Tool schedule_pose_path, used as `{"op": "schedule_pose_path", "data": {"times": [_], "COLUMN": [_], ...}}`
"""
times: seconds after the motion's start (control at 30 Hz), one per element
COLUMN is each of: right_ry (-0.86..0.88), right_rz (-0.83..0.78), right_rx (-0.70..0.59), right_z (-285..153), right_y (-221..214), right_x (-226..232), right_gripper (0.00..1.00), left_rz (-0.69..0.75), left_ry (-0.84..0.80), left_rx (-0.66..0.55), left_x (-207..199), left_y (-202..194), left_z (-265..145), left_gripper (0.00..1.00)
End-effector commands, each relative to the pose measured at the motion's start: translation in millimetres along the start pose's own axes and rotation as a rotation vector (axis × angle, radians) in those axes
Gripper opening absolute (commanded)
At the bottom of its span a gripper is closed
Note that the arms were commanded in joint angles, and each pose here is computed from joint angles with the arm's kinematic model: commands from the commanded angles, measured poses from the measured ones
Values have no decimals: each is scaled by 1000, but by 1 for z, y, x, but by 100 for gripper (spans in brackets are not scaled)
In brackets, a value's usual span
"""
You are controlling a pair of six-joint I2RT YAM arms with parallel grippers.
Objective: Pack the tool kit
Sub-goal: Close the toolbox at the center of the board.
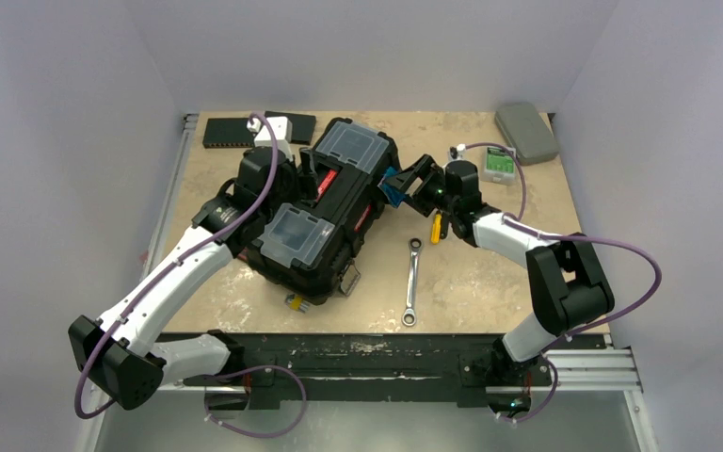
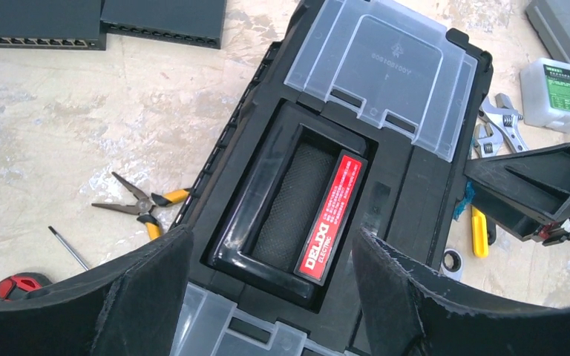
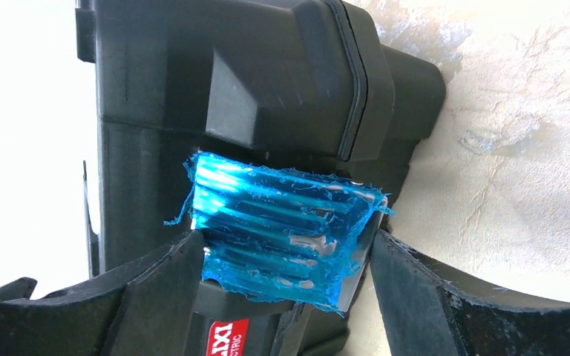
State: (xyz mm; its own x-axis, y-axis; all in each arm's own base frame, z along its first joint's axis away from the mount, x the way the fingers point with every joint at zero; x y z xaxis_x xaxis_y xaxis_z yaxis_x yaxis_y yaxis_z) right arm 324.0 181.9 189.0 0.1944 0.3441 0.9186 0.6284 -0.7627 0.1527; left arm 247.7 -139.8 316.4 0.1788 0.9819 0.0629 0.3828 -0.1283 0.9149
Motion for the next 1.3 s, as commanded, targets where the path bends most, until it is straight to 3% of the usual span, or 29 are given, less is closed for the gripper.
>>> {"op": "schedule_pose_path", "data": {"times": [0.0,0.47,0.7,1.0,1.27], "right_ry": [49,1,14,26,37], "right_rz": [-13,20,4,-49,-107], "right_rx": [-17,35,40,8,-25], "right_z": [4,15,16,6,-7], "right_y": [-1,-11,-10,-4,3], "right_x": [4,-32,-27,-10,9], "right_gripper": [76,72,73,89,92], "left_rz": [-43,-58,-107,-186,-190], "left_ry": [10,-10,-84,-160,-161], "left_rx": [-68,-48,13,44,55], "left_x": [4,13,25,44,49], "left_y": [23,29,33,45,48], "left_z": [-2,5,20,38,49], "left_gripper": [76,76,76,79,80]}}
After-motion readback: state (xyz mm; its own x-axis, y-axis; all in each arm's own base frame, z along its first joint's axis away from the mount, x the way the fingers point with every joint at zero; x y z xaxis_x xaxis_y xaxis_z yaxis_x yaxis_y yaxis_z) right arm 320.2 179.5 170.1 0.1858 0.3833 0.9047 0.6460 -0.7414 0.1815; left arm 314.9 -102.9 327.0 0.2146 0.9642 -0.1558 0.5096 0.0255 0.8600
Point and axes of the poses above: each gripper's point midway between its finger pads, its own z axis out along the fingers, its own x axis along the line the jaws close on, y = z × x, the point moved 10 cm from there along -z, back along the fingers, and after that the axes turned 15 degrees about z, right-handed, at the moved point
